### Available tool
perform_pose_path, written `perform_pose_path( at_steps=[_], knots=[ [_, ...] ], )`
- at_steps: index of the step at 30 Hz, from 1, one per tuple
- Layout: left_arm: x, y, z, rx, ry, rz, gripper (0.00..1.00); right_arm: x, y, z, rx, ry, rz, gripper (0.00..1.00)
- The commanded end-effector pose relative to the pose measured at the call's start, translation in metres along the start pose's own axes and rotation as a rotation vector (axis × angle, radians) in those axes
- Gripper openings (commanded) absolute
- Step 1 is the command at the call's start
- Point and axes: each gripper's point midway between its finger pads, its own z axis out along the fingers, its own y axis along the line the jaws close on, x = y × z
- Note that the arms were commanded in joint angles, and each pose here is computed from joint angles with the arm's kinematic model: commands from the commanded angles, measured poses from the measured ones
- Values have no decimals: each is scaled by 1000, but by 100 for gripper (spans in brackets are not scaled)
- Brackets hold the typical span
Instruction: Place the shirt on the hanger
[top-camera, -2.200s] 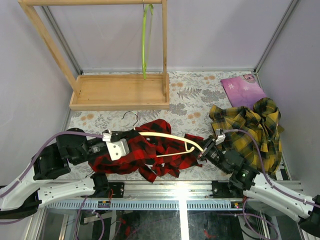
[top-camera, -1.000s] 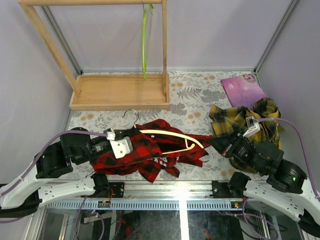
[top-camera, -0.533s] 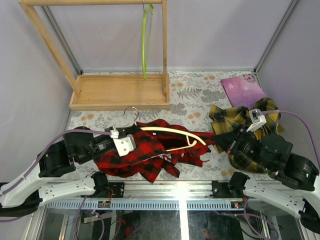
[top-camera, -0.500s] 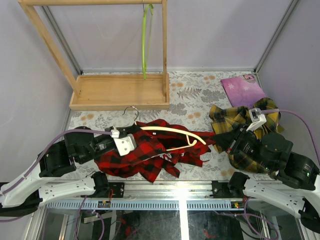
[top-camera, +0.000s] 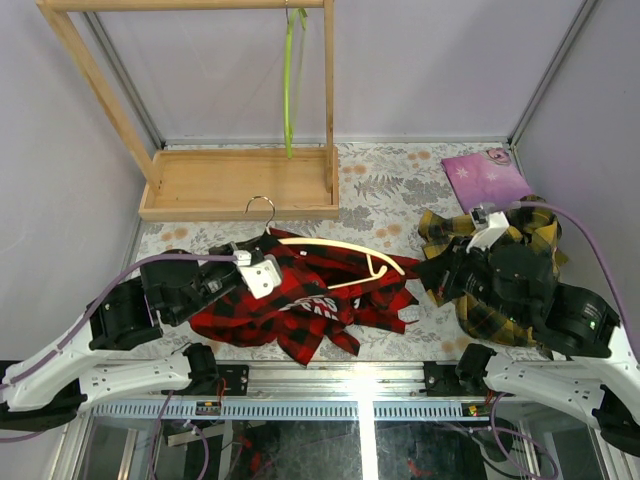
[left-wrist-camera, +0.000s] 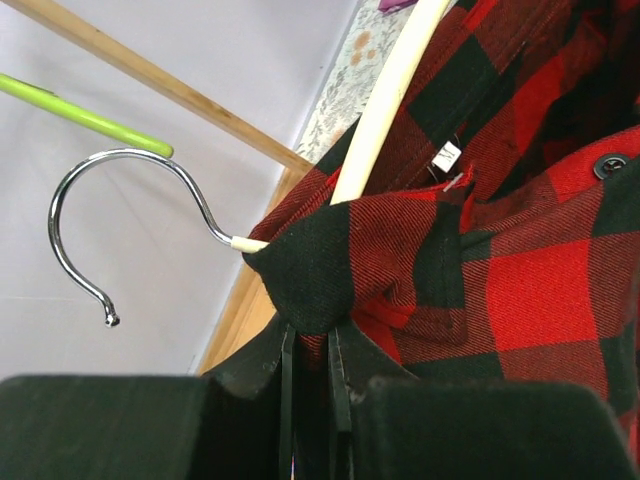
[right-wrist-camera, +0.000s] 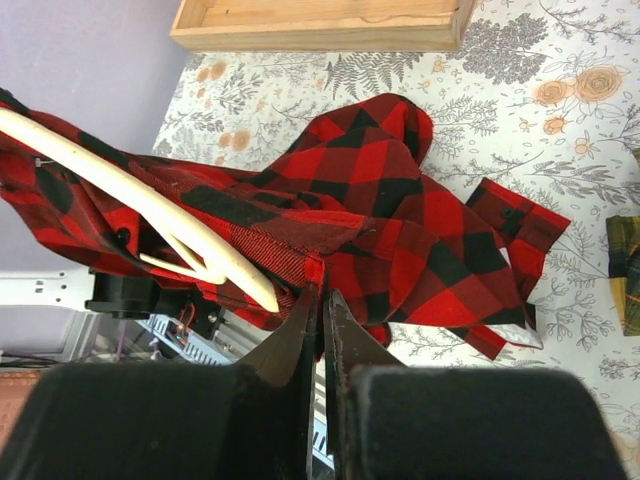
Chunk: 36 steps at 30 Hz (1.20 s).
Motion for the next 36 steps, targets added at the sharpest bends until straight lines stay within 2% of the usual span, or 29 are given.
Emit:
perform_pose_path(
  at_steps=[1, 7, 13, 23, 36],
  knots=[
    [-11, 47, -11, -212, -15, 21, 0, -7, -7, 3, 49, -16, -62, 0],
    [2, 55, -12, -271, 49, 53, 0, -8, -19, 4, 136, 7, -106, 0],
    [9, 50, -7, -262, 82, 93, 0, -22, -18, -1, 179, 17, -160, 0],
    [6, 45, -5, -236, 56, 94, 0, -62, -14, -8, 259, -64, -205, 0],
    [21, 37, 8, -225, 133, 144, 0, -89, 20, -1, 205, -70, -212, 0]
  ],
)
